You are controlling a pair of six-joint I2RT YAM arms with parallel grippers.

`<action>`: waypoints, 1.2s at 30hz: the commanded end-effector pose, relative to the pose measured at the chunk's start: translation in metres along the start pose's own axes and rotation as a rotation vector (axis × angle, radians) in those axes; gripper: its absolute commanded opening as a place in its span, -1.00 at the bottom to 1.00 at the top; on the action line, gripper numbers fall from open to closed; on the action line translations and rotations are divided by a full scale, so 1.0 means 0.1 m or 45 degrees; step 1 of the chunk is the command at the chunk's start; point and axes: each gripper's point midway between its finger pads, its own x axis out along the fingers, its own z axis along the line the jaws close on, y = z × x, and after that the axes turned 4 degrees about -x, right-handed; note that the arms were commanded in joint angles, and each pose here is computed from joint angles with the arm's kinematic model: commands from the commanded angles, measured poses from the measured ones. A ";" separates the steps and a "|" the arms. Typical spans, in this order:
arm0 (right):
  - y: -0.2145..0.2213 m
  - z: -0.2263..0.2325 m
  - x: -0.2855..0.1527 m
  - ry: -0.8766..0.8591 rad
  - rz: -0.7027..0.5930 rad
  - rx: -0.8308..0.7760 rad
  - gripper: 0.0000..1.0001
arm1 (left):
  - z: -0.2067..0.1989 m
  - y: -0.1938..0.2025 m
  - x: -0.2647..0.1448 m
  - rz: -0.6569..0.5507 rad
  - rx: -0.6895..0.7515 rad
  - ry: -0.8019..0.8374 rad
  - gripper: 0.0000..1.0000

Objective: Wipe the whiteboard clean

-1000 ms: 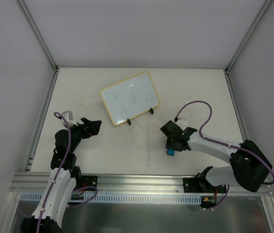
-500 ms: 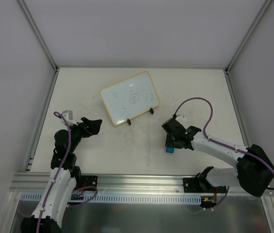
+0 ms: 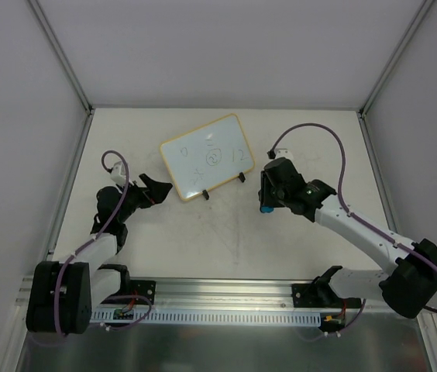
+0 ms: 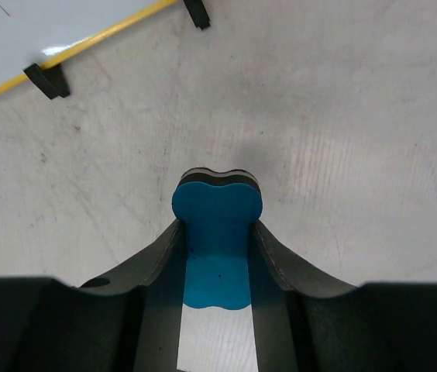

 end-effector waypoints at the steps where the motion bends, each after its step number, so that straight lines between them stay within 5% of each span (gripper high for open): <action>1: -0.25 0.10 -0.05 -0.041 -0.036 -0.096 -1.00 | -0.47 -0.51 0.11 -0.174 0.172 0.250 0.98; 8: -0.53 0.32 -0.01 -0.114 -0.055 -0.176 -1.00 | -0.43 -0.58 0.41 -0.069 0.101 0.228 0.97; 11: -0.70 0.40 0.01 -0.136 -0.089 -0.216 -1.00 | -0.48 -0.58 0.53 -0.024 0.097 0.290 0.76; 17: -0.91 0.50 -0.01 -0.186 -0.202 -0.226 -1.00 | -0.33 -0.70 0.54 -0.120 0.041 0.362 0.89; 32: -1.11 0.82 0.28 -0.283 -0.207 -0.391 -1.00 | -0.40 -0.68 0.82 -0.023 0.025 0.600 0.44; 36: -1.13 0.95 0.36 -0.318 -0.222 -0.410 -1.00 | -0.41 -0.67 0.86 0.004 0.031 0.622 0.14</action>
